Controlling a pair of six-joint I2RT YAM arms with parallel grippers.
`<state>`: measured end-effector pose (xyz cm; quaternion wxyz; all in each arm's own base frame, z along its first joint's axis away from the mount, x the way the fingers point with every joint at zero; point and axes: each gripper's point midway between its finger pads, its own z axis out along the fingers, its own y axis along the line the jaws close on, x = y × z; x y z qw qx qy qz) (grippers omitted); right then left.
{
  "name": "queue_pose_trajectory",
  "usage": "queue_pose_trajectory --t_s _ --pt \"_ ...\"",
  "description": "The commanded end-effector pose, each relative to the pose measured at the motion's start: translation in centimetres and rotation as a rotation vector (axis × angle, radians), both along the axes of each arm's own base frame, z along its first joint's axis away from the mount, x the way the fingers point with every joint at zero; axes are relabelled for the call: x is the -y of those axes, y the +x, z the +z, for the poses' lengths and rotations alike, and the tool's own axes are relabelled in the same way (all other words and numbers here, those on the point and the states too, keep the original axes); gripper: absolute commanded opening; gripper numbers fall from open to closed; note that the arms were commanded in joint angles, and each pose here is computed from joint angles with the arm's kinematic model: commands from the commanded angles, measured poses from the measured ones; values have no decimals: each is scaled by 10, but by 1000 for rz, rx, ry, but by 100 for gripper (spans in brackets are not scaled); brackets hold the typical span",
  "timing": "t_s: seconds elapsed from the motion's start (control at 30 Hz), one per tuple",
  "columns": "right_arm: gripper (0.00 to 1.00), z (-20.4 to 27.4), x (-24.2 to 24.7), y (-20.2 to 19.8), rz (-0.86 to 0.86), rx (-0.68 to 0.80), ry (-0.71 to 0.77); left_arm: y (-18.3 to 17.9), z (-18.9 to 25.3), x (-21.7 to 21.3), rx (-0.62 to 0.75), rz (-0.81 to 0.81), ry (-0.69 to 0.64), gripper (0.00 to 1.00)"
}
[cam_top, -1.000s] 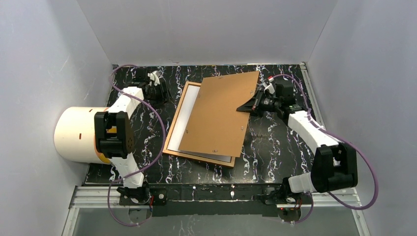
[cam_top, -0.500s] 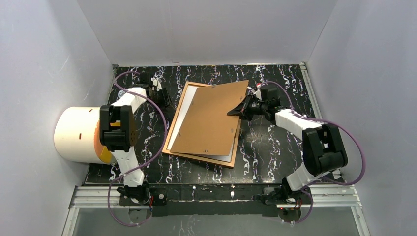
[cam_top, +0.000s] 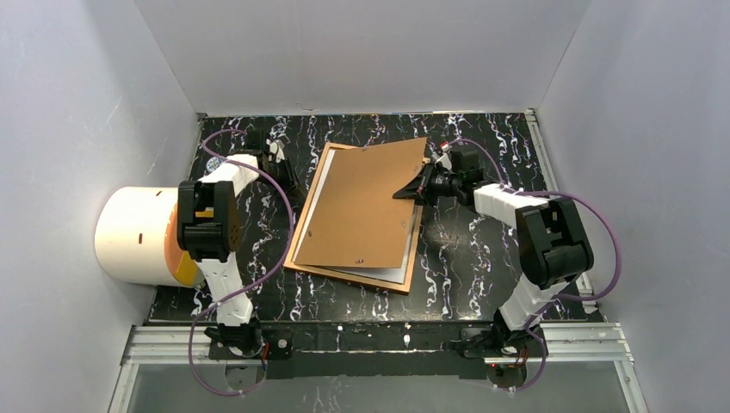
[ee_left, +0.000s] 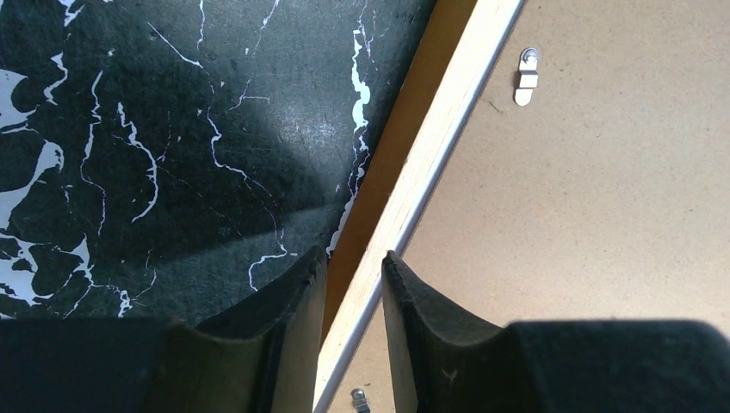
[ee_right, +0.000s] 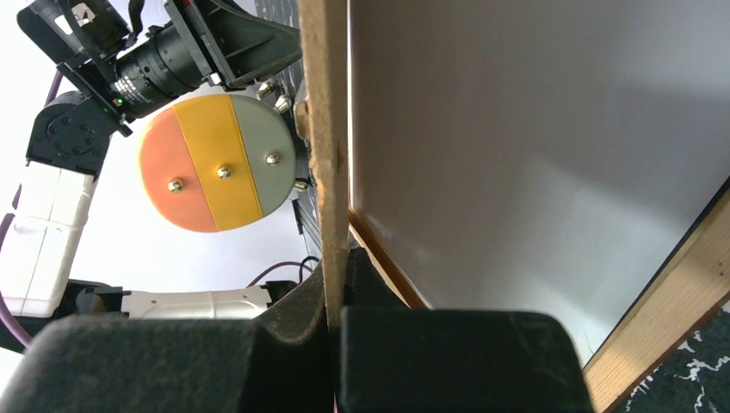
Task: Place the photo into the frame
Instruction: Place the photo frame item in the photo frame.
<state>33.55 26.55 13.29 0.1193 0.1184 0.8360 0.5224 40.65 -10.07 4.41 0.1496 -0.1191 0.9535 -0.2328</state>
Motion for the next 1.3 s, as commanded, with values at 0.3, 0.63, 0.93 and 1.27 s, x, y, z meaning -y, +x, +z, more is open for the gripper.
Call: queue_pose_trajectory --t_s 0.3,0.63,0.93,1.27 --pt "1 -5 -11 16 50 75 17 -12 -14 5 -57 -15 -31 28" --pt "20 -21 -9 12 53 29 -34 -12 -11 6 -51 -16 -36 28" --pt "50 -28 -6 7 28 -51 -133 -9 2 9 -24 -13 -52 30" --pt "80 -44 4 9 38 -94 -303 -5 16 9 -1 -11 -57 33"
